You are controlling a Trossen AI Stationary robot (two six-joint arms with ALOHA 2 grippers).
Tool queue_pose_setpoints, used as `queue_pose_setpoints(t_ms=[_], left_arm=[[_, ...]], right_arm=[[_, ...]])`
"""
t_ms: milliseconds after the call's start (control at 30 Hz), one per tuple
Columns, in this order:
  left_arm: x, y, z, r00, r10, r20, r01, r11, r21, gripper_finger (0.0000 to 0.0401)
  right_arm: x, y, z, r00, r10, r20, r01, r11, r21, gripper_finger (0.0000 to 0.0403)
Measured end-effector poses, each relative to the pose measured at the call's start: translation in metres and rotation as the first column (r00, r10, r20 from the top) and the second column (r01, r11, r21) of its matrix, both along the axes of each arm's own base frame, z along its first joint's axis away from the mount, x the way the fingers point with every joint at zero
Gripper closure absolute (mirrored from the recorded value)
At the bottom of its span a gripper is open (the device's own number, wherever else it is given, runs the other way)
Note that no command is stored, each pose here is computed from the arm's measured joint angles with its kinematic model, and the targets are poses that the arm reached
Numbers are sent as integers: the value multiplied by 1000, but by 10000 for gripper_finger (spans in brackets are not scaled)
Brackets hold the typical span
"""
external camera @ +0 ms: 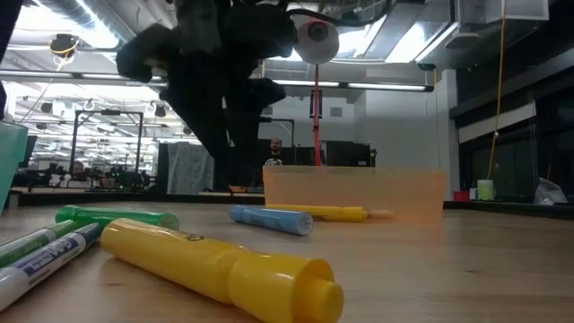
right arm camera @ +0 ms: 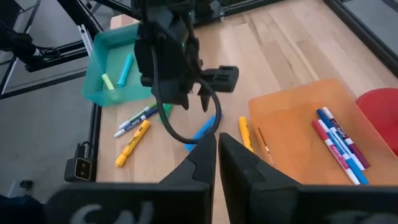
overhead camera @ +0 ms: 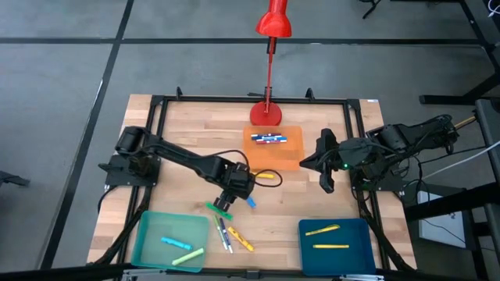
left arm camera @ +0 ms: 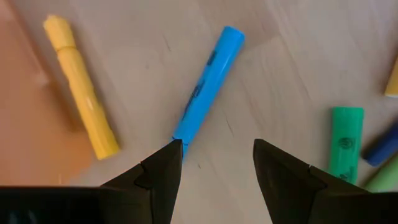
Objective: Pick & Place Markers
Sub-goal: Put the blue highlighter pen into the green bin
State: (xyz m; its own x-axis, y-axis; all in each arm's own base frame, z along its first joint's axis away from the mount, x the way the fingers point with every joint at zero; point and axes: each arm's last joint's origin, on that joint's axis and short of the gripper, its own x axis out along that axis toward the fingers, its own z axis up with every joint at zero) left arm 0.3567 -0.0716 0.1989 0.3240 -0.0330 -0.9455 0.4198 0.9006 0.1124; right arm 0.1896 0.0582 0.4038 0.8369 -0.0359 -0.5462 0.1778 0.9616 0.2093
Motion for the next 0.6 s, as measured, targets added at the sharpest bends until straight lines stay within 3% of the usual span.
queue_pose_setpoints(t_ms=[267, 600], left_arm=[[4, 1, -3, 996, -84, 23, 83, 996, 30, 209], [12, 24, -5, 994, -102, 45, 101, 995, 23, 209]], right_arm=[[0, 0, 0, 1000, 0, 0, 0, 1000, -1, 382], [0, 0, 0, 1000, 8, -1, -8, 1000, -13, 382]])
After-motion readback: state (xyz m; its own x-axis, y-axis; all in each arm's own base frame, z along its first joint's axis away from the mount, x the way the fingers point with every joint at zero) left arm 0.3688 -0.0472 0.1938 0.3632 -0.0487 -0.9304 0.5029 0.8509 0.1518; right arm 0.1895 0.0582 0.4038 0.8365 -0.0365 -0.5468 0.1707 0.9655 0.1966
